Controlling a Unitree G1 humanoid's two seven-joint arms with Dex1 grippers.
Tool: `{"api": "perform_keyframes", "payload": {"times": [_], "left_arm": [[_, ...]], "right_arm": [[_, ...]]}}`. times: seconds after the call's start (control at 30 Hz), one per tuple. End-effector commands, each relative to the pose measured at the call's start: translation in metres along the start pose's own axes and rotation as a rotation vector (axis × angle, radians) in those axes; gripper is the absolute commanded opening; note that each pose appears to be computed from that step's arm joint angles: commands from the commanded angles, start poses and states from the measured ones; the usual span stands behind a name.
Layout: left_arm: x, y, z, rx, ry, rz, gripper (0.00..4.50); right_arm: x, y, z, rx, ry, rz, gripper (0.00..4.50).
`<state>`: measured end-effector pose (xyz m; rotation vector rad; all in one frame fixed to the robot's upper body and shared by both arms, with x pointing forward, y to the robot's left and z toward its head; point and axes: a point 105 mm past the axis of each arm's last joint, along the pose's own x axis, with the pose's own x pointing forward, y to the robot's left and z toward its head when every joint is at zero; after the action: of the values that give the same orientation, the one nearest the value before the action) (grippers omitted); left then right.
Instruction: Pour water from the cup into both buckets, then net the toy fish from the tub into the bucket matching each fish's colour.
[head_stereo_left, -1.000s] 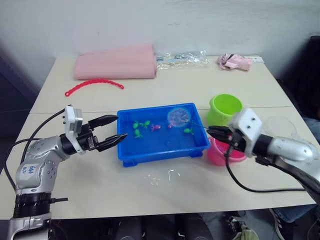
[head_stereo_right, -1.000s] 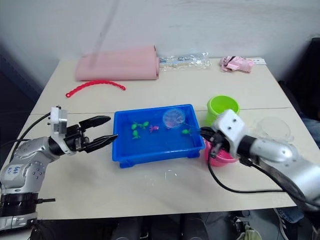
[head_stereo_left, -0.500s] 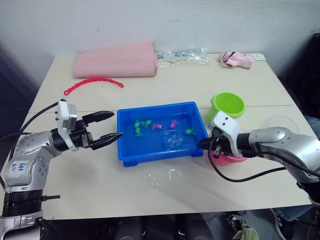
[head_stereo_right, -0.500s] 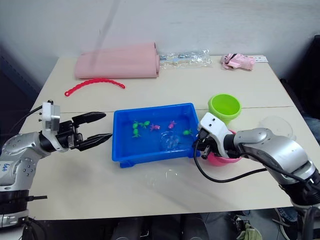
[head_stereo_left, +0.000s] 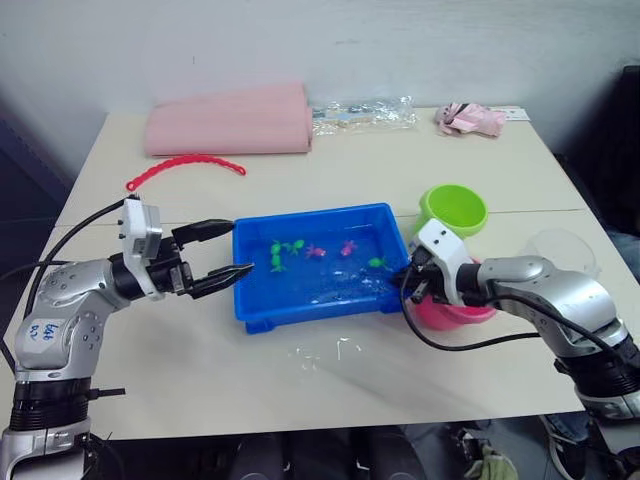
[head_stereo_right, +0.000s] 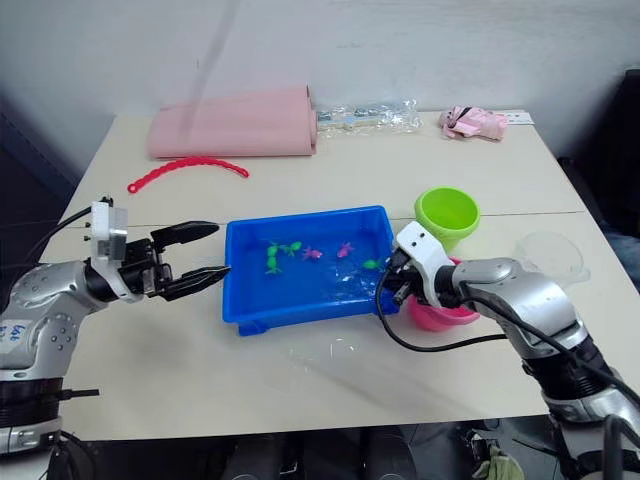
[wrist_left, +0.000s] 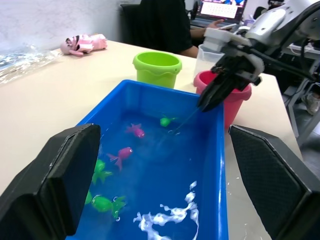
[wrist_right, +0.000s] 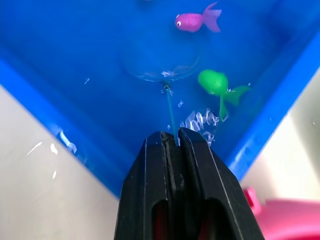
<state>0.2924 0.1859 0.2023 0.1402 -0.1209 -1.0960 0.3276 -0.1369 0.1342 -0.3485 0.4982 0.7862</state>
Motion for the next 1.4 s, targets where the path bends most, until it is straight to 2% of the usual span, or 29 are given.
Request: {"api": "perform_keyframes", "payload": {"times": [0.03, 0.47, 0.53, 0.9, 1.17, 1.4], "left_arm": [[0.008, -0.003, 0.013, 0.036, -0.026, -0.026, 4.47], [0.012, -0.005, 0.013, 0.024, -0.031, -0.039, 4.47], [0.013, -0.006, 0.011, 0.02, -0.031, -0.043, 4.47], [0.022, -0.008, 0.008, 0.001, -0.04, -0.103, 4.47], [0.035, -0.019, 0.007, -0.018, -0.059, -0.226, 4.47], [0.049, -0.03, 0.005, -0.045, -0.086, -0.32, 4.47]], "right_arm": [[-0.002, -0.009, 0.013, -0.029, -0.065, -0.062, 0.0], [-0.013, 0.002, 0.019, -0.06, -0.227, -0.092, 0.0], [-0.02, 0.006, 0.021, -0.067, -0.277, -0.091, 0.0], [-0.056, 0.007, 0.012, -0.084, -0.308, -0.136, 0.0], [-0.092, 0.023, 0.003, -0.056, -0.375, -0.083, 0.0], [-0.121, 0.025, -0.002, -0.044, -0.444, -0.166, 0.0]]}}
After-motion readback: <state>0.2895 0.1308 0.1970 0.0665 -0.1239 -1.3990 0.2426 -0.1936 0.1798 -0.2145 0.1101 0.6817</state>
